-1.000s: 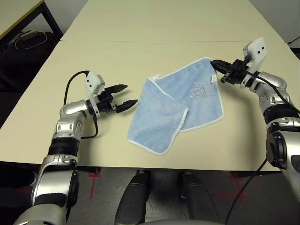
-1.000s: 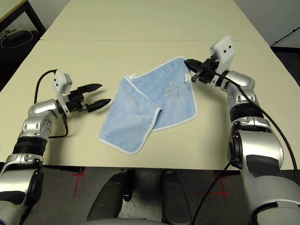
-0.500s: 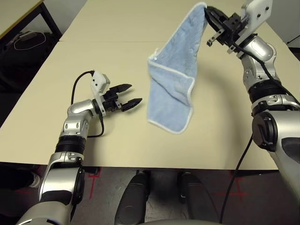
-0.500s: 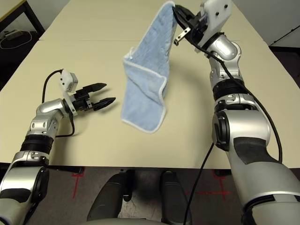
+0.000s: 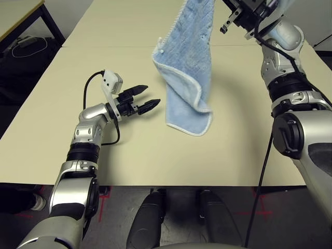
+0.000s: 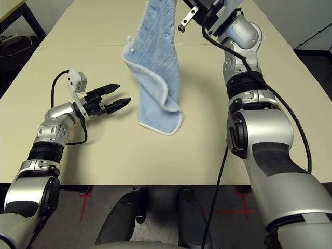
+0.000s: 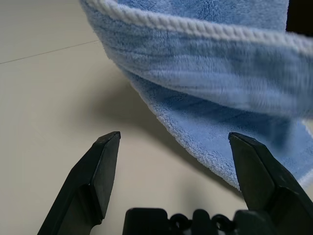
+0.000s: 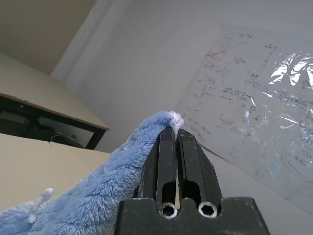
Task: Fold the towel and set it aside.
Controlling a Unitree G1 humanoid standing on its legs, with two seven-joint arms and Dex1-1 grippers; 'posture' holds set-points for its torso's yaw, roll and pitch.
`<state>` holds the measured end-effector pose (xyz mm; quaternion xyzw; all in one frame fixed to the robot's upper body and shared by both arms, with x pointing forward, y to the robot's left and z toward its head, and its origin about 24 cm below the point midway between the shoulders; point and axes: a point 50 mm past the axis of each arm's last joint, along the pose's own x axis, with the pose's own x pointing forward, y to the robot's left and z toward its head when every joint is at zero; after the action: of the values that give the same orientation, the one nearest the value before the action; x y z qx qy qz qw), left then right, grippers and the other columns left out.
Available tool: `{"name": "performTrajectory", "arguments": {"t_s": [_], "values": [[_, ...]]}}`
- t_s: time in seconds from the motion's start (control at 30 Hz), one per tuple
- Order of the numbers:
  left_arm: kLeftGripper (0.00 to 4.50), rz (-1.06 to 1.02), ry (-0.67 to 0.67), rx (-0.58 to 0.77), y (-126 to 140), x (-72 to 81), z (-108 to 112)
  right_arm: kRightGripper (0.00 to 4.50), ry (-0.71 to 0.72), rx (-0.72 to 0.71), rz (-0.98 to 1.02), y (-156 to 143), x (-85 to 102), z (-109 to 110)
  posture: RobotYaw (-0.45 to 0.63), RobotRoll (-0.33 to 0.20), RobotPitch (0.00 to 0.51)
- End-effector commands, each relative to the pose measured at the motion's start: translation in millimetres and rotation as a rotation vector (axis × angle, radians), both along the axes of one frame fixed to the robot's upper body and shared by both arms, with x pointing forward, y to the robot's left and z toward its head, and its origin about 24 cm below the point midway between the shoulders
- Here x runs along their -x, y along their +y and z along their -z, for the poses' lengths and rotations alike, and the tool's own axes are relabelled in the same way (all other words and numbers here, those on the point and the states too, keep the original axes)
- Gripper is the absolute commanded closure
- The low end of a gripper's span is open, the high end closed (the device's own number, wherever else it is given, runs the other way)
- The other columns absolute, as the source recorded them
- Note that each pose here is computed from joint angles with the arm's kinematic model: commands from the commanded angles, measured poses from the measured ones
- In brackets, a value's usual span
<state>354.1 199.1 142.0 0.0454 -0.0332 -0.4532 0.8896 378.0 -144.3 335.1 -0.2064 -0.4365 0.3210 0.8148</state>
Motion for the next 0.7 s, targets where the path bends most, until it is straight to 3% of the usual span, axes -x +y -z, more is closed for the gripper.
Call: {"name": "performTrajectory", "arguments": {"t_s": [0.03, 0.3, 0.47, 0.7], "values": [[0.00, 0.016, 0.021, -0.019, 0.2, 0.8, 3.9, 4.45, -0.080, -0.030, 0.019, -5.3, 7.0, -21.7, 0.04, 0.000, 0.165], [0.00, 0.052, 0.053, -0.032, -0.7, 3.0, 5.0, 4.45, -0.123, -0.051, 0.029, -6.9, 11.3, -38.4, 0.04, 0.000, 0.163], [0.00, 0.086, 0.066, -0.018, -12.7, 1.0, 2.4, 4.45, -0.117, -0.042, -0.006, -1.1, 11.3, -34.8, 0.05, 0.000, 0.160], [0.00, 0.076, 0.200, 0.040, -29.1, -3.9, 11.8, 4.45, -0.112, -0.037, -0.027, 0.9, 11.5, -32.2, 0.05, 0.000, 0.152]]}}
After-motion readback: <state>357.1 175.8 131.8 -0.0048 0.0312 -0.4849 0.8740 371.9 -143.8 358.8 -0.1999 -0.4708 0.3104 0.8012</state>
